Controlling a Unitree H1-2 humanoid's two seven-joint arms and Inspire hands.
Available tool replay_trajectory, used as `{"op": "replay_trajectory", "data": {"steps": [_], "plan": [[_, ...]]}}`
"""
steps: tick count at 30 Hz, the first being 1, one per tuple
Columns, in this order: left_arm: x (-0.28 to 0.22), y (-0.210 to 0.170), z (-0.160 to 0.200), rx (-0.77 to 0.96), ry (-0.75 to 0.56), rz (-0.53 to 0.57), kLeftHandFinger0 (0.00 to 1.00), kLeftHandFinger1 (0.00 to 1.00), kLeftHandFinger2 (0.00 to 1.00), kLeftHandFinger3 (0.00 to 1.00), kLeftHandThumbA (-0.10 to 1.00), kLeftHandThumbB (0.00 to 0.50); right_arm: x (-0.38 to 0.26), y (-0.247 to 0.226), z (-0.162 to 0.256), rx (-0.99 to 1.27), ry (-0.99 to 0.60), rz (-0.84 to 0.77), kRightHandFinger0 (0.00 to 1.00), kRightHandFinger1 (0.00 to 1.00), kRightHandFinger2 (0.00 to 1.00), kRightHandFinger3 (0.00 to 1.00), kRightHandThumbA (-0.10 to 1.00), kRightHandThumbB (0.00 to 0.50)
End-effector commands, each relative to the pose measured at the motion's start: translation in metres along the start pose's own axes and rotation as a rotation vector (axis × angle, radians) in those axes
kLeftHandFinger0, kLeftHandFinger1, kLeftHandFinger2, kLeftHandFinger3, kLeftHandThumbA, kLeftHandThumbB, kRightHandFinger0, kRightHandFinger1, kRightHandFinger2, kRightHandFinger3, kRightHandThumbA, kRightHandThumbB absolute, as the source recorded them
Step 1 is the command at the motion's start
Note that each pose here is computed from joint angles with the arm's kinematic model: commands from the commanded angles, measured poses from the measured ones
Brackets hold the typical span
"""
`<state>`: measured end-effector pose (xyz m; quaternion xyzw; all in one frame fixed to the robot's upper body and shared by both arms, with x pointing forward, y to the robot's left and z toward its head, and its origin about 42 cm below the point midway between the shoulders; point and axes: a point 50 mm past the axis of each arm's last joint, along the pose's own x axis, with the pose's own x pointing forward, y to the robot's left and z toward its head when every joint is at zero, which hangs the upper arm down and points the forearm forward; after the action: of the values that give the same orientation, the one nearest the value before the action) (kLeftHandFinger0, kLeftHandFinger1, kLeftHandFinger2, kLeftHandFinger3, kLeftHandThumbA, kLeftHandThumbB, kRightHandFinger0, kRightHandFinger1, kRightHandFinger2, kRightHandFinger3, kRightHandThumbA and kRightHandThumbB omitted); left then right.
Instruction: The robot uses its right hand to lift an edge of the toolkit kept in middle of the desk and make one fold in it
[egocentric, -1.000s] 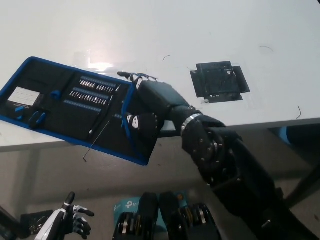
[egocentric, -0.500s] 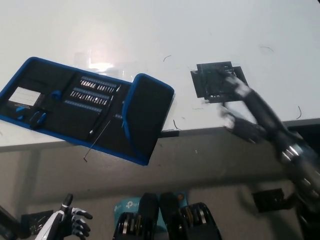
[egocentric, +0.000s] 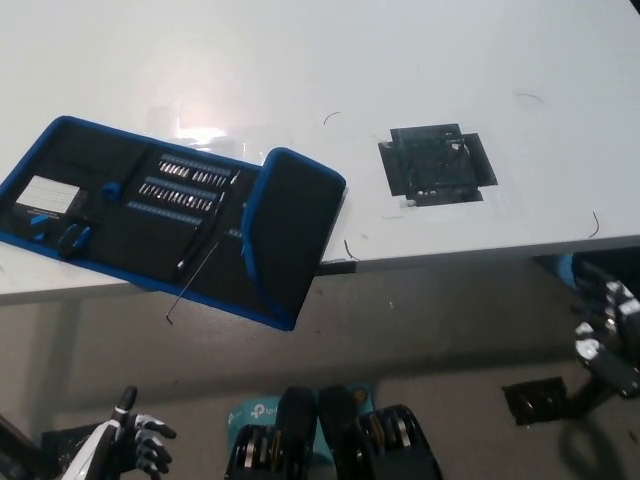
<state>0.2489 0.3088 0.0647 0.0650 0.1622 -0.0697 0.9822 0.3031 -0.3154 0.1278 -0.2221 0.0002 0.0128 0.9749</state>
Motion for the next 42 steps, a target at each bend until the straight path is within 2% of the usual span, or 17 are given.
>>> {"op": "replay_trajectory", "data": {"steps": [1, 3, 4, 5, 6, 8, 11, 12, 14, 18, 20, 21, 25, 29, 33, 35, 42], "plan": [[-0.002, 0.008, 0.005, 0.017, -0.040, 0.028, 0.31, 0.31, 0.30, 0.40, 1.00, 0.500, -0.006, -0.016, -0.010, 0.074, -0.143, -0.174, 0.60, 0.69, 0.76, 0.92, -0.10, 0.211], [-0.003, 0.007, 0.006, 0.020, -0.040, 0.035, 0.33, 0.31, 0.30, 0.40, 1.00, 0.500, -0.008, -0.014, -0.019, 0.090, -0.119, -0.188, 0.61, 0.66, 0.72, 0.90, -0.10, 0.208], [-0.003, 0.007, 0.005, 0.019, -0.040, 0.033, 0.33, 0.31, 0.30, 0.40, 1.00, 0.500, -0.010, -0.011, -0.027, 0.104, -0.103, -0.200, 0.52, 0.57, 0.66, 0.87, -0.10, 0.215], [-0.003, 0.007, 0.005, 0.022, -0.038, 0.030, 0.32, 0.32, 0.31, 0.41, 1.00, 0.500, -0.014, -0.008, -0.036, 0.117, -0.063, -0.217, 0.51, 0.56, 0.65, 0.87, -0.10, 0.208], [-0.003, 0.008, 0.005, 0.020, -0.046, 0.025, 0.31, 0.31, 0.30, 0.39, 1.00, 0.500, -0.018, -0.001, -0.046, 0.072, 0.016, -0.197, 0.50, 0.53, 0.61, 0.91, -0.10, 0.209], [-0.004, 0.008, 0.005, 0.037, -0.047, 0.026, 0.34, 0.32, 0.30, 0.39, 1.00, 0.500, -0.018, 0.002, -0.047, 0.089, 0.014, -0.185, 0.45, 0.47, 0.54, 0.93, -0.10, 0.211], [-0.003, 0.006, 0.005, 0.045, -0.047, 0.021, 0.34, 0.31, 0.29, 0.39, 1.00, 0.500, -0.021, -0.002, -0.047, 0.102, 0.057, -0.171, 0.41, 0.42, 0.51, 0.90, -0.10, 0.207], [-0.003, 0.006, 0.003, 0.034, -0.043, 0.022, 0.35, 0.33, 0.31, 0.39, 1.00, 0.500, -0.018, -0.006, -0.048, 0.114, 0.096, -0.178, 0.34, 0.37, 0.48, 0.86, -0.10, 0.221], [-0.003, 0.006, 0.003, 0.021, -0.044, 0.019, 0.34, 0.32, 0.30, 0.40, 1.00, 0.500, -0.019, -0.009, -0.049, 0.125, 0.128, -0.190, 0.30, 0.35, 0.48, 0.85, -0.10, 0.202], [-0.006, 0.010, 0.005, 0.024, -0.047, 0.031, 0.36, 0.32, 0.32, 0.41, 1.00, 0.500, -0.017, -0.012, -0.049, 0.159, 0.191, -0.197, 0.35, 0.39, 0.51, 0.87, -0.10, 0.183], [-0.005, 0.010, 0.006, 0.028, -0.055, 0.029, 0.34, 0.31, 0.30, 0.41, 1.00, 0.500, -0.017, -0.013, -0.051, 0.184, 0.212, -0.200, 0.33, 0.38, 0.50, 0.87, -0.10, 0.190], [-0.005, 0.010, 0.006, 0.032, -0.057, 0.029, 0.34, 0.30, 0.29, 0.40, 1.00, 0.500, -0.016, -0.015, -0.053, 0.176, 0.218, -0.196, 0.35, 0.39, 0.51, 0.85, -0.07, 0.200], [-0.006, 0.008, 0.002, 0.021, -0.059, 0.034, 0.31, 0.30, 0.29, 0.39, 1.00, 0.500, -0.015, -0.016, -0.049, 0.152, 0.226, -0.182, 0.36, 0.40, 0.52, 0.85, -0.06, 0.192], [-0.006, 0.008, 0.001, 0.014, -0.048, 0.034, 0.34, 0.32, 0.31, 0.38, 1.00, 0.500, -0.014, -0.017, -0.049, 0.124, 0.231, -0.166, 0.36, 0.40, 0.53, 0.82, -0.06, 0.191], [-0.007, 0.007, 0.003, 0.011, -0.043, 0.048, 0.28, 0.29, 0.29, 0.40, 1.00, 0.500, -0.013, -0.016, -0.050, 0.081, 0.238, -0.145, 0.38, 0.41, 0.52, 0.81, -0.06, 0.181], [-0.008, 0.007, 0.004, 0.018, -0.046, 0.048, 0.26, 0.29, 0.28, 0.39, 1.00, 0.500, -0.012, -0.015, -0.049, 0.080, 0.238, -0.143, 0.37, 0.40, 0.50, 0.79, -0.07, 0.184], [-0.006, 0.009, 0.005, 0.017, -0.048, 0.046, 0.31, 0.30, 0.30, 0.41, 1.00, 0.500, -0.007, -0.015, -0.046, 0.073, 0.233, -0.143, 0.29, 0.33, 0.44, 0.77, -0.08, 0.192]]}}
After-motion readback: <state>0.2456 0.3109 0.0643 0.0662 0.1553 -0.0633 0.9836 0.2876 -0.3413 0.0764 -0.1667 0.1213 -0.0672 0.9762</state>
